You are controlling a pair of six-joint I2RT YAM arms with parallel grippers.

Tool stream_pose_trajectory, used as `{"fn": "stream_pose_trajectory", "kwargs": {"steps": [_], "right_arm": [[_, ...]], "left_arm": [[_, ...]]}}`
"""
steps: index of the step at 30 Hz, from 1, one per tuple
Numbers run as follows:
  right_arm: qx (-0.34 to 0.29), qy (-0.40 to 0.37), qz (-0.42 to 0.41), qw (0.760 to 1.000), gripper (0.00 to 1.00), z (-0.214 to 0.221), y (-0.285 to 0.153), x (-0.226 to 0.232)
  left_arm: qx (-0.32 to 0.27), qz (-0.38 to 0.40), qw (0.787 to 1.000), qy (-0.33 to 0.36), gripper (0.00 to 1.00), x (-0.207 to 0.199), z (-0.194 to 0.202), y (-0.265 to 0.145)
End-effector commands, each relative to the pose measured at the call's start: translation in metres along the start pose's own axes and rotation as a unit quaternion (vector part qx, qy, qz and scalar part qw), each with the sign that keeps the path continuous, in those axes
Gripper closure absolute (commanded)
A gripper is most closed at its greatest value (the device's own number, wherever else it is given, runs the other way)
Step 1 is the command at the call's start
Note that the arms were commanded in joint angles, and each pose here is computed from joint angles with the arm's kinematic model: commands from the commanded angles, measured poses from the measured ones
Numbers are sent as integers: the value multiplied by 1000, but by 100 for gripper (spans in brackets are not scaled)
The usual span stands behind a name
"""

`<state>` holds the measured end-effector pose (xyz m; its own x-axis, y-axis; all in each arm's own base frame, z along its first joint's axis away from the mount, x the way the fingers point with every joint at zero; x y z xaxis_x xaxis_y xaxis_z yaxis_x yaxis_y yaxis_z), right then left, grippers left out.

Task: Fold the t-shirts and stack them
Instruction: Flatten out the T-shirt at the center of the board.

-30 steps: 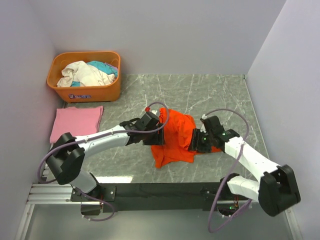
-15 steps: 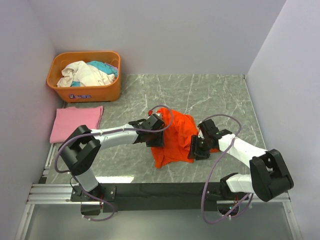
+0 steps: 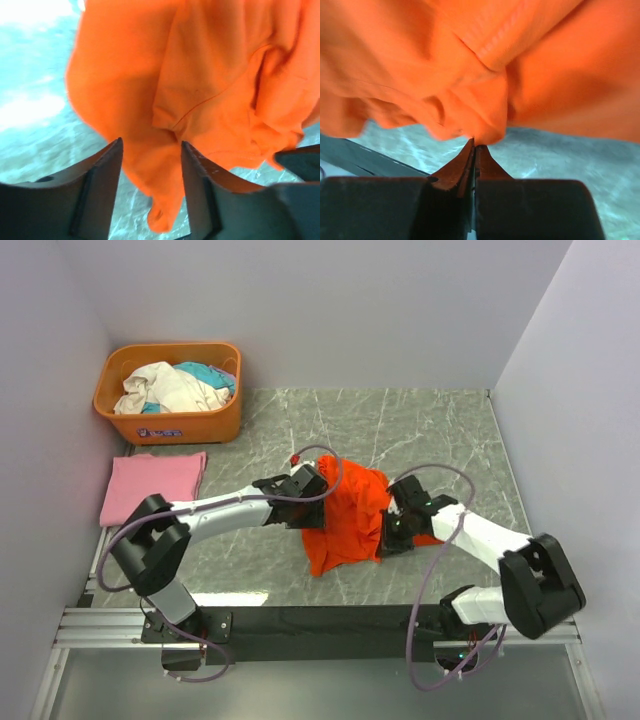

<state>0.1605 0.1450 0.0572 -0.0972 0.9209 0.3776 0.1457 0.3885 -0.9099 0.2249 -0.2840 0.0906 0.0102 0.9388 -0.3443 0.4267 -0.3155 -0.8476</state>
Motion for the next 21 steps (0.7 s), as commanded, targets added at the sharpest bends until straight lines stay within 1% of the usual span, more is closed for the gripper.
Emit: {"fn": "stream_pose_trajectory", "kwargs": {"steps": [1, 2, 4, 5, 6, 7, 8, 10, 11, 13, 18, 21], "right_arm": [[-143, 0, 7, 990, 100, -54, -58, 15], [-196, 18, 22, 980, 100, -77, -84, 11], [-243, 33, 38, 969, 100, -90, -119, 6], [-300, 38, 35, 953, 100, -103, -155, 10], [-330, 59, 58, 940, 100, -109, -173, 0], [-364, 64, 64, 927, 100, -112, -194, -2], [-393, 64, 62, 915, 100, -117, -215, 2], [-426, 78, 89, 897, 100, -121, -235, -6], [-438, 78, 91, 891, 100, -124, -245, -5], [-441, 82, 92, 889, 100, -124, -251, -7], [-444, 70, 78, 890, 100, -128, -259, -1], [-443, 65, 83, 890, 100, -131, -263, 0]], "left_arm": [[-65, 6, 998, -7, 41, -9, -29, -40], [-70, 4, 997, -8, 40, -8, -30, -43], [-77, 8, 997, -12, 36, -7, -32, -52], [-79, 9, 997, -13, 34, -7, -32, -55], [-78, 11, 997, -16, 33, -6, -31, -56], [-81, 17, 996, -19, 32, -7, -32, -60], [-81, 24, 996, -20, 32, -9, -32, -60], [-77, 29, 996, -22, 32, -10, -31, -58], [-70, 35, 997, -20, 32, -13, -29, -58], [-59, 40, 997, -19, 32, -16, -26, -52], [-31, 70, 997, -11, 30, -30, -18, -41], [-9, 61, 998, -3, 30, -31, -9, -26]]}}
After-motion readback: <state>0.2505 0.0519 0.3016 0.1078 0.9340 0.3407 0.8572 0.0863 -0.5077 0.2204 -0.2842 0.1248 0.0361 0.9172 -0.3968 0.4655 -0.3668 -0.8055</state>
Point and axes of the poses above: each gripper's point midway between its finger pads, its own y axis out along the fingers, its own x axis along the line the jaws close on, z = x × y, the point moved 4 cm from there along -y, back along the fingers, and after that the axes turned 5 degrees about -y, right-handed, at the moved point
